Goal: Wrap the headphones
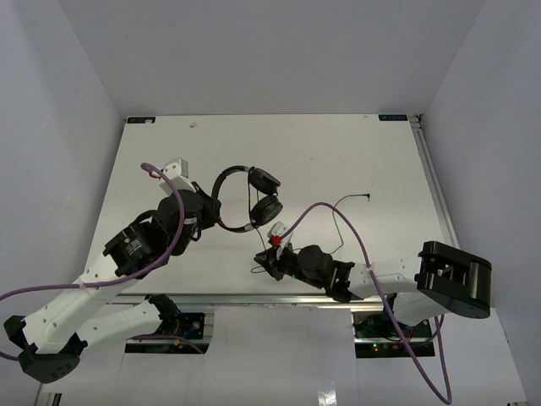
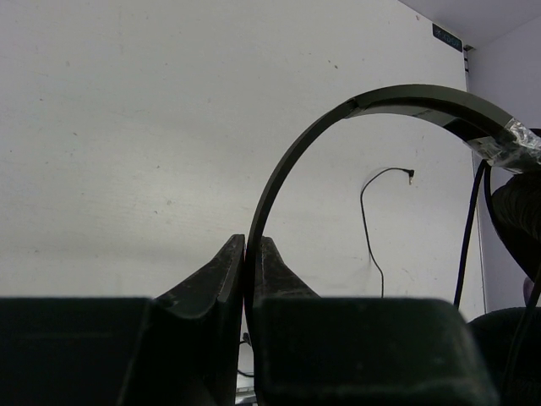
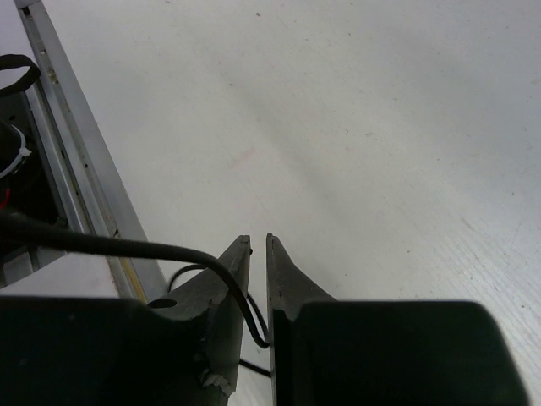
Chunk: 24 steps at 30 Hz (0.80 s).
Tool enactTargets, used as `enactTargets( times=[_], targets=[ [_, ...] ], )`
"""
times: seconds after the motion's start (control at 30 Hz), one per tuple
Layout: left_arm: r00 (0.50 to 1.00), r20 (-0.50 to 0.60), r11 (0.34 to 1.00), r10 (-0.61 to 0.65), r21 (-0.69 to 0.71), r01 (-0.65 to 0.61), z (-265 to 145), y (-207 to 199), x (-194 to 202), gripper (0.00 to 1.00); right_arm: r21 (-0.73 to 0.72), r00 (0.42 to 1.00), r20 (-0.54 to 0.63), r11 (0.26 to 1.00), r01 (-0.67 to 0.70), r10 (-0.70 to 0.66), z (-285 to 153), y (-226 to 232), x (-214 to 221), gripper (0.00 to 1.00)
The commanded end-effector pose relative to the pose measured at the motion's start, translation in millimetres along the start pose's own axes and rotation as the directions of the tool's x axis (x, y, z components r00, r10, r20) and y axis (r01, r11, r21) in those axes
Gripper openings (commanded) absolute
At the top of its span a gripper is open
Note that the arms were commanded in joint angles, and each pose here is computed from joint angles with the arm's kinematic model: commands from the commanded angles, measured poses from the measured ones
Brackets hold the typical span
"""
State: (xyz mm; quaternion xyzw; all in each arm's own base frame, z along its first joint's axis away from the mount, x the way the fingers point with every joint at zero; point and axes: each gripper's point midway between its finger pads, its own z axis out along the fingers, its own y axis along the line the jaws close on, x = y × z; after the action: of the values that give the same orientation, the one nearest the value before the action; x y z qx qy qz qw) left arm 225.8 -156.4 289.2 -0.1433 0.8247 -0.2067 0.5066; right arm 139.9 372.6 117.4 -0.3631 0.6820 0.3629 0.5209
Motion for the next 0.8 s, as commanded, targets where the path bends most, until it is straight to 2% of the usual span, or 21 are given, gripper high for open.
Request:
enactTargets(
  times=[0.0, 0.4, 0.63, 0.77],
  targets=[
    [0.997, 0.035, 0.995, -0.069, 0.079, 0.067, -11.9, -15.7, -18.5, 0.0, 0.031, 0.998, 0.068, 0.999, 0.01, -0.012, 4.0, -4.4, -12.5, 0.2],
    [0.996, 0.02, 0.988, -0.088, 0.132, 0.084, -21.5, -19.5, -19.0, 0.0, 0.042, 0.999, 0.048, 0.999, -0.015, 0.013, 8.6, -16.2, 8.3, 0.23],
    [0.995, 0.013, 0.979, -0.097, 0.181, 0.093, -32.7, -22.2, -21.8, 0.0, 0.067, 0.999, 0.038, 0.997, -0.028, 0.026, 7.5, -25.6, 17.6, 0.09],
    [0.995, -0.002, 0.969, -0.095, 0.228, 0.093, -40.0, -27.4, -21.6, 0.0, 0.073, 0.999, 0.044, 0.997, -0.034, 0.03, 6.8, -28.9, 18.3, 0.08]
  ],
)
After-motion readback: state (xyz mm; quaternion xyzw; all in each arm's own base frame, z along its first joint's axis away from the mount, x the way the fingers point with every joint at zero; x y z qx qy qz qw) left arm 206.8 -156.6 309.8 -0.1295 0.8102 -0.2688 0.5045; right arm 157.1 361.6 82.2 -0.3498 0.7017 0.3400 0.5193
